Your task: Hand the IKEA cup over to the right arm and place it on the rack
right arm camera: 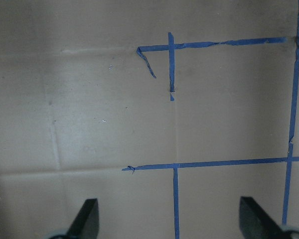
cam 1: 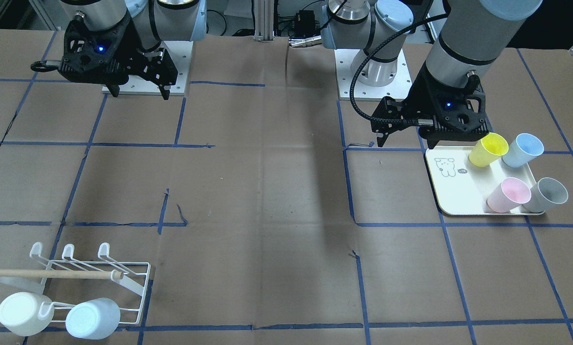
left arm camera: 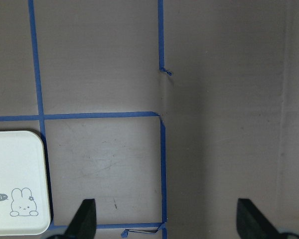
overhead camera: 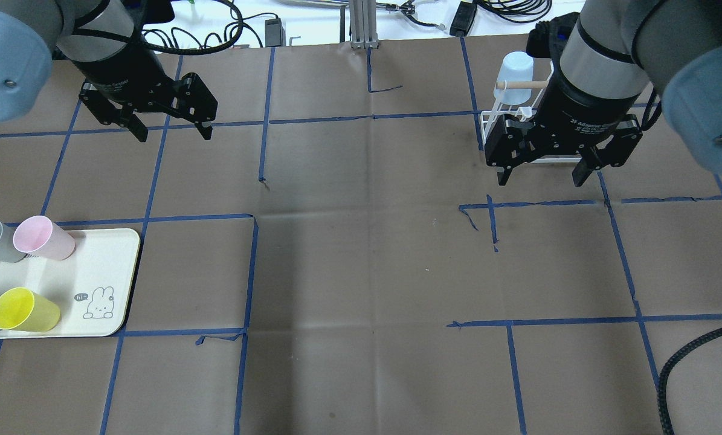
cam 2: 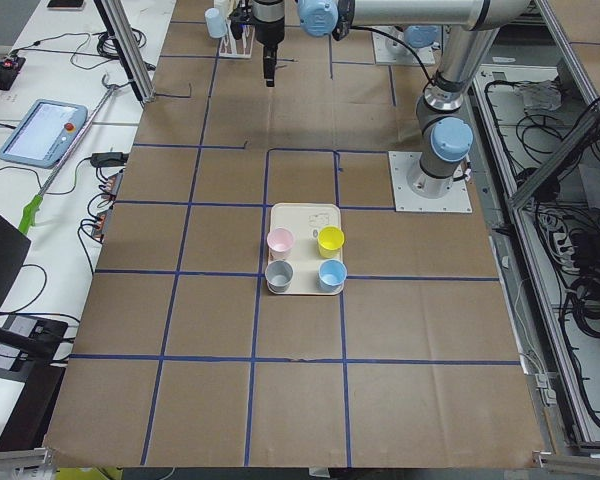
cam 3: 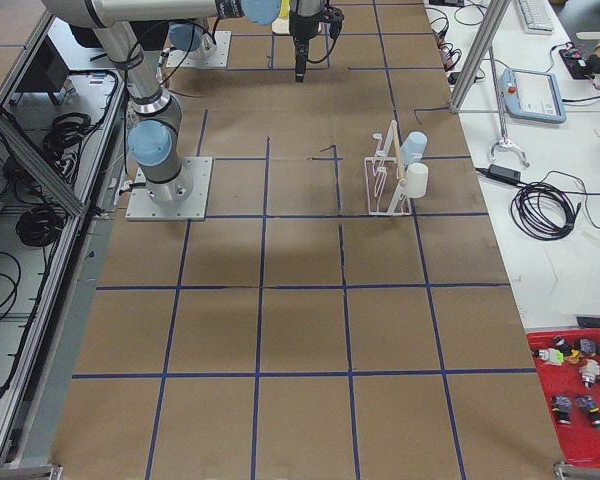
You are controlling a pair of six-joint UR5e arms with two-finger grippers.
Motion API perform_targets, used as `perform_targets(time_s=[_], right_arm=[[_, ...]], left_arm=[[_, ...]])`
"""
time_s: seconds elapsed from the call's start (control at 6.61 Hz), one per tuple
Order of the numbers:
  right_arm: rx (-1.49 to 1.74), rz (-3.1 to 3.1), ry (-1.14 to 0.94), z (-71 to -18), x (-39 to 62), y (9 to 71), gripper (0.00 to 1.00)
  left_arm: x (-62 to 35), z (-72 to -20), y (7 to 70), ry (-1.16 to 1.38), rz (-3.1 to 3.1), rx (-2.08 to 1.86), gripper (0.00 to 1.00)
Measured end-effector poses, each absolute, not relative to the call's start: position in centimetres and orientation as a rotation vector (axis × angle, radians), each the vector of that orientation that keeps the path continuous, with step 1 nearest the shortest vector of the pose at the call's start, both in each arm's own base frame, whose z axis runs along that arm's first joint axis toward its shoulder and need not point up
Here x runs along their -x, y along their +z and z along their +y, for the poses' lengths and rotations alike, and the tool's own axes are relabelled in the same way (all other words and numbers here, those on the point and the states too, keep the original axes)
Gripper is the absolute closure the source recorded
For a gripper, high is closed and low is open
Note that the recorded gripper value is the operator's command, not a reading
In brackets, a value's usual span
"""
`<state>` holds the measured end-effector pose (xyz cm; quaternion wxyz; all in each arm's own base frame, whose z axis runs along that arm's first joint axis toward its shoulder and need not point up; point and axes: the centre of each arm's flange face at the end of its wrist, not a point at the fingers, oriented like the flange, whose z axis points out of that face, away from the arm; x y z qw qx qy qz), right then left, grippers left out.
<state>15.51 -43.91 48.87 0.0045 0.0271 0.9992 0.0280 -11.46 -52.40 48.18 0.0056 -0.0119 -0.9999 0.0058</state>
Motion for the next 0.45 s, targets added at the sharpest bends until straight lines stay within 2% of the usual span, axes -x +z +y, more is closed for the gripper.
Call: perform_targets(time_s=[0.45], right_arm=[[-0.088, 3.132, 0.082, -44.01, -15.49, 48.82, 0.0]], left_arm=[[11.46, -52.42, 48.15, 0.017, -3.13, 0.037, 0.0]])
